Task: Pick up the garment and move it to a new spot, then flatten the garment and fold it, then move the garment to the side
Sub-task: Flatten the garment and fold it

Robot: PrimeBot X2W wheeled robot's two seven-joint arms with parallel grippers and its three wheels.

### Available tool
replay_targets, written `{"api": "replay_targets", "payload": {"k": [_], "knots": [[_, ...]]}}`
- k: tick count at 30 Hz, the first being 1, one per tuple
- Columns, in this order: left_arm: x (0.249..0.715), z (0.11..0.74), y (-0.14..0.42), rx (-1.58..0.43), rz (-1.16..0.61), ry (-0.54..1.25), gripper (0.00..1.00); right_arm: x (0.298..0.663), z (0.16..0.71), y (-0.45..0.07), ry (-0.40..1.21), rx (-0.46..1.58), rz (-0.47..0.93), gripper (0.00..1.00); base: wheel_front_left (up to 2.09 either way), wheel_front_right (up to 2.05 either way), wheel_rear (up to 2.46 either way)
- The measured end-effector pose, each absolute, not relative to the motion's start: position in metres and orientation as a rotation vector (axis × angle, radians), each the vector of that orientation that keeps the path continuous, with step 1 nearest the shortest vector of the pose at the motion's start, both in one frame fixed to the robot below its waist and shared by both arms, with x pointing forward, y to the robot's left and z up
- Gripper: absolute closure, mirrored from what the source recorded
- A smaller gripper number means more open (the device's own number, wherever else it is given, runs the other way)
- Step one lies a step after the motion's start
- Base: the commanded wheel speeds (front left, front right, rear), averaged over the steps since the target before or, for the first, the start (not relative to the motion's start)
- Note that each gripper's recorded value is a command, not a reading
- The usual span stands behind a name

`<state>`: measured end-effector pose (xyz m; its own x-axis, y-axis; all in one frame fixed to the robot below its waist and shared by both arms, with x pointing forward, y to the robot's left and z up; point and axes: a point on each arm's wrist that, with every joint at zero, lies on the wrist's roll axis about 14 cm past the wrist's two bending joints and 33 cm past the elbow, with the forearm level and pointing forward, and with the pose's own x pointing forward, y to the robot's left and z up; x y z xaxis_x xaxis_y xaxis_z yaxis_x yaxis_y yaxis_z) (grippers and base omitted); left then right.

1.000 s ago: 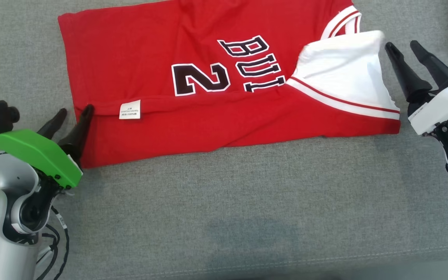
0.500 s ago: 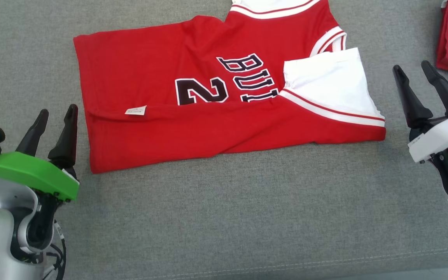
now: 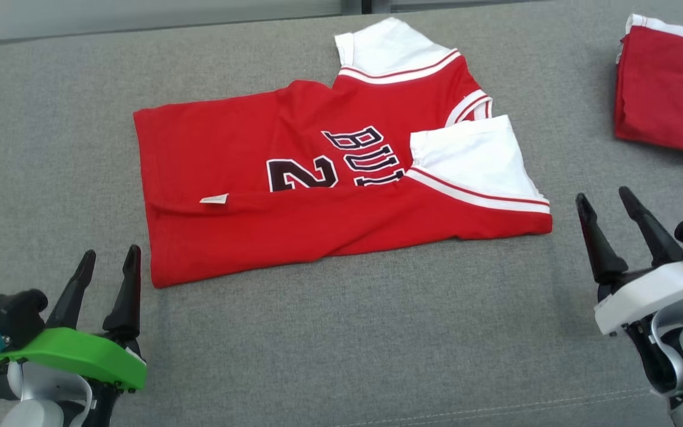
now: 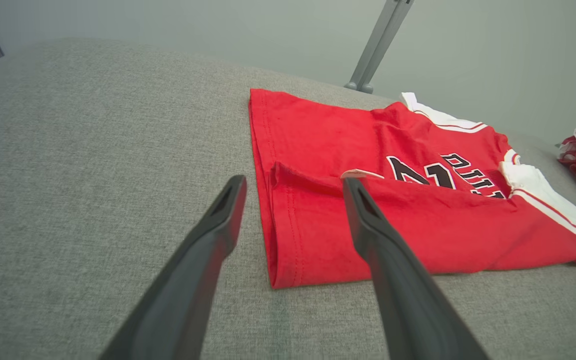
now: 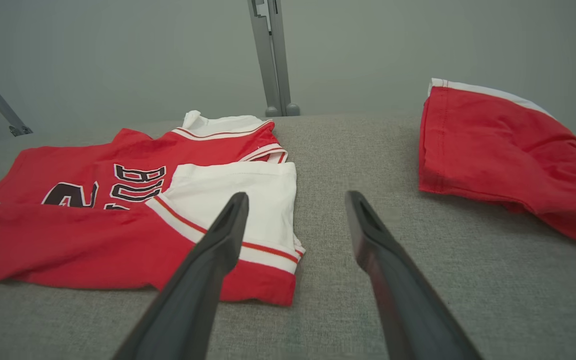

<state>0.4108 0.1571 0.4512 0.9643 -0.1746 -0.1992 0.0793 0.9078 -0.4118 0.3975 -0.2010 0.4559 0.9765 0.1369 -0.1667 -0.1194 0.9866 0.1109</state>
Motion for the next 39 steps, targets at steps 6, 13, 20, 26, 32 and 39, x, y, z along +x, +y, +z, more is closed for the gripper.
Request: {"api": "replay_targets", "payload": {"k": [6, 13, 20, 26, 32, 39], "knots": [[0.389, 0.455, 0.154, -0.406, -0.143, 0.216, 0.0, 0.365, 0.449, -0.206, 0.203, 0.101, 0.098, 0.0, 0.0, 0.0, 0.0], [0.377, 0.464, 0.149, -0.401, -0.164, 0.181, 0.0, 0.349, 0.454, -0.211, 0.18, 0.097, 0.075, 0.0, 0.0, 0.0, 0.0], [0.376, 0.456, 0.148, -0.406, -0.162, 0.203, 0.0, 0.353, 0.453, -0.215, 0.177, 0.095, 0.059, 0.0, 0.0, 0.0, 0.0], [0.383, 0.442, 0.136, -0.422, -0.19, 0.269, 0.0, 0.367, 0.443, -0.213, 0.218, 0.104, 0.064, 0.0, 0.0, 0.0, 0.0], [0.411, 0.44, 0.123, -0.436, -0.222, 0.276, 0.0, 0.391, 0.426, -0.208, 0.271, 0.116, 0.07, 0.0, 0.0, 0.0, 0.0], [0.416, 0.41, 0.13, -0.43, -0.185, 0.359, 0.0, 0.404, 0.394, -0.187, 0.359, 0.15, 0.103, 0.0, 0.0, 0.0, 0.0]]}}
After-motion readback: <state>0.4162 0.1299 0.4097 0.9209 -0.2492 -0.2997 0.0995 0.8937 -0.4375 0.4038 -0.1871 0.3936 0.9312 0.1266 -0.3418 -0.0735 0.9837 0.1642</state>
